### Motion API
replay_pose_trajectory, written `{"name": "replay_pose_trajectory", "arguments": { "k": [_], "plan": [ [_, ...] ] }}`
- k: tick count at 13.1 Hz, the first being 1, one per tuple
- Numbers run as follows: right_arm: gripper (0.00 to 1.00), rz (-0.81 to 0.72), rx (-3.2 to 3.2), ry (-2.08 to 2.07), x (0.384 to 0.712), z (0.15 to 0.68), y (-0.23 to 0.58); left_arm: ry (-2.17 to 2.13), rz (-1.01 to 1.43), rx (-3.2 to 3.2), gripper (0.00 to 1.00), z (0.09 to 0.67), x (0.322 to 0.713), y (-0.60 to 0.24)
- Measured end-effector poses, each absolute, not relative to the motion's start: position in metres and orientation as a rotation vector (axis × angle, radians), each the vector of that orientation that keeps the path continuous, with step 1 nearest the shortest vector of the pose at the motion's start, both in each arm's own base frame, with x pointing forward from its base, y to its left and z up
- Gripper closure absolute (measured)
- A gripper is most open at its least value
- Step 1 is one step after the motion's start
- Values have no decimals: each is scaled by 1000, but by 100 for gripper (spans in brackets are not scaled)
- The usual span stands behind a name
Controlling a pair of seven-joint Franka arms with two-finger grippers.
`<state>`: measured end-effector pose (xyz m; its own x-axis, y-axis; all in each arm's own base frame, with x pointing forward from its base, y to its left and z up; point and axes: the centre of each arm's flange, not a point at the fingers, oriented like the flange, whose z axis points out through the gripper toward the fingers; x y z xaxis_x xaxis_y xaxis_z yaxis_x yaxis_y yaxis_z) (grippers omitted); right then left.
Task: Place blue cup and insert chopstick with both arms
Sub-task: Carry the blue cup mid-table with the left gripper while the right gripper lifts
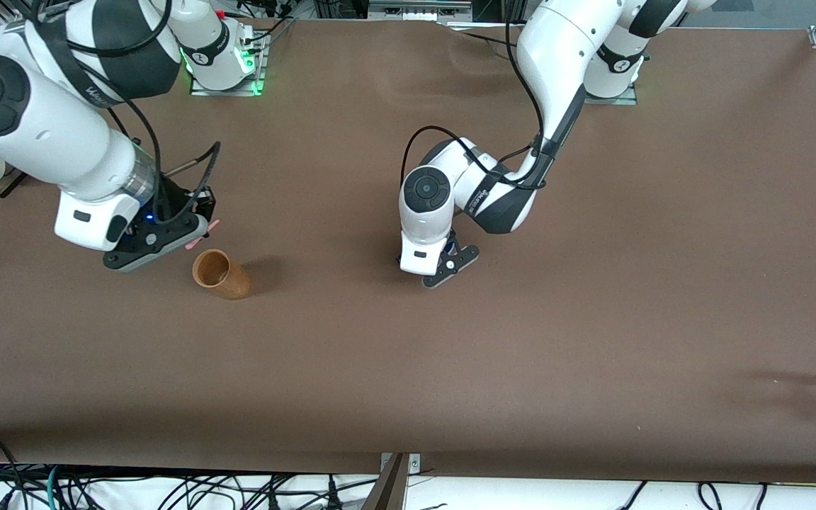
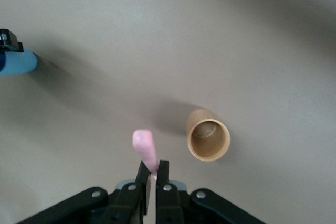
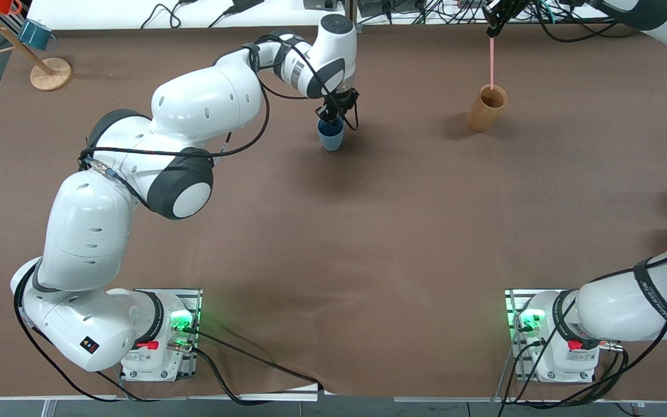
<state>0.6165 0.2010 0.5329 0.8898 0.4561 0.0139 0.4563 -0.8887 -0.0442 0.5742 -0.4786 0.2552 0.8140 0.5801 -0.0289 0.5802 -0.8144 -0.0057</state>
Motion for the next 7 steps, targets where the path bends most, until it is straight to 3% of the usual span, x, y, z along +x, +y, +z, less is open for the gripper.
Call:
{"name": "replay_pose_trajectory", "arguments": {
  "k": [6, 7],
  "plan": [
    [93, -74, -3020, -521, 599, 523, 285, 868, -238, 2946, 1, 360, 587, -442],
    [93, -92, -3016, -472, 595, 518, 304, 834, -278, 2956, 0, 386, 589, -426]
  ]
}}
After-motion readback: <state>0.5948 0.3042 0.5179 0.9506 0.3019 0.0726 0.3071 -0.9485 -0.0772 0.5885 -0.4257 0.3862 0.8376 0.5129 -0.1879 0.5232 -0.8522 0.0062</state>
